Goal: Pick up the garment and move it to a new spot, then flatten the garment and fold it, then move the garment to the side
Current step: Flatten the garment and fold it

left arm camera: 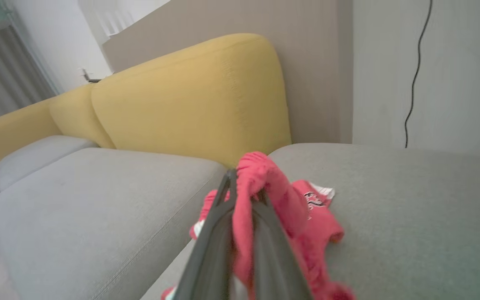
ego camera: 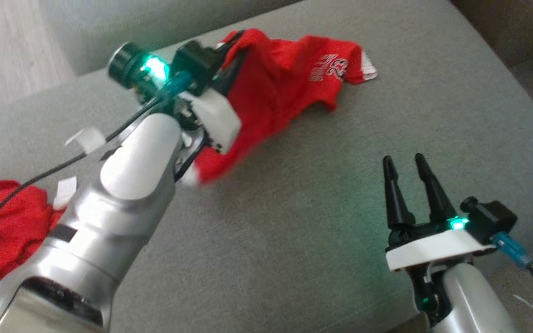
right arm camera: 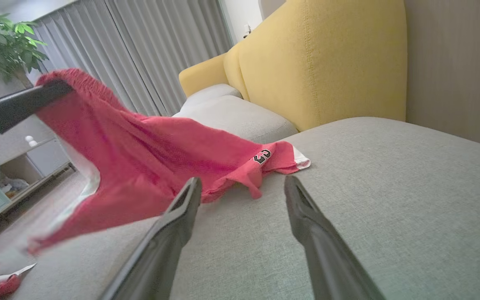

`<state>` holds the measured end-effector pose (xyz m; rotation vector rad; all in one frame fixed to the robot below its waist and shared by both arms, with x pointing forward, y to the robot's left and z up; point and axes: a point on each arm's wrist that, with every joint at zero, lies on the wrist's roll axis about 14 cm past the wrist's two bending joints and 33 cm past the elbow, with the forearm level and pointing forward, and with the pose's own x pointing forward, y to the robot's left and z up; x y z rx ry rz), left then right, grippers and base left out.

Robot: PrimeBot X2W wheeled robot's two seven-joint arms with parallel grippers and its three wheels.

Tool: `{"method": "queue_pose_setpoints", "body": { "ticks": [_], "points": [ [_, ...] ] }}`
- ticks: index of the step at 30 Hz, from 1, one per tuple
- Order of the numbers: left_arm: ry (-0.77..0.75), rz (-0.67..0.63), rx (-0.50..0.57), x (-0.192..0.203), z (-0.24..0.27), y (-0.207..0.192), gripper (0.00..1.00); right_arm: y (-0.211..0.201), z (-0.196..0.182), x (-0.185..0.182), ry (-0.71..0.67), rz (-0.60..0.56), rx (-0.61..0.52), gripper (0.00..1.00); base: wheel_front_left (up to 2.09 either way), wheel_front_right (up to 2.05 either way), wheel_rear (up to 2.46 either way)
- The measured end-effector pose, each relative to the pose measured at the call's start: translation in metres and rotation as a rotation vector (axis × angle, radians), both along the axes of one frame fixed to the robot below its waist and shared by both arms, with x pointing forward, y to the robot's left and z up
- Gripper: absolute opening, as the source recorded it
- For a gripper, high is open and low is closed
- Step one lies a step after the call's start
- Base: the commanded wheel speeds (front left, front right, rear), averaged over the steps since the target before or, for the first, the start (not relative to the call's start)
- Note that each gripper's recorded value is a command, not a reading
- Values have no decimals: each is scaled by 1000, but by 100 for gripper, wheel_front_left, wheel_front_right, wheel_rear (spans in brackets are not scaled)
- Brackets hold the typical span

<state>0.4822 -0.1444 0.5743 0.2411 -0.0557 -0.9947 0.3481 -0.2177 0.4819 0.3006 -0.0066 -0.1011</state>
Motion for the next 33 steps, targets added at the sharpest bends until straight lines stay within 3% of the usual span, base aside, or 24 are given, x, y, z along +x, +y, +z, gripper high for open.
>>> {"method": "queue_pose_setpoints", "body": {
  "ticks": [8, 12, 17, 20, 23, 28, 33],
  "points": [
    [6, -183, 7, -52, 33, -53, 0, 5, 8, -15, -25, 6, 17, 100, 0, 0, 0],
    [45, -250, -103, -71, 70, -80, 0, 0, 10, -25, -32, -15, 21, 100, 0, 0, 0],
    [37, -219, -283, -67, 133, -92, 0, -6, 11, -30, -36, -38, 27, 100, 0, 0, 0],
    [64, -131, -320, -42, 139, -80, 0, -4, 8, -26, -26, -29, 28, 100, 0, 0, 0],
    [142, -27, -258, -15, 96, -63, 0, -1, 5, -21, -16, -18, 29, 100, 0, 0, 0],
    [339, 185, -27, 19, -40, 4, 0, 2, -2, -12, 7, -4, 30, 100, 0, 0, 0],
    [509, 322, 173, 13, -154, 79, 0, 7, -14, 0, 44, 17, 31, 100, 0, 0, 0]
  ]
}}
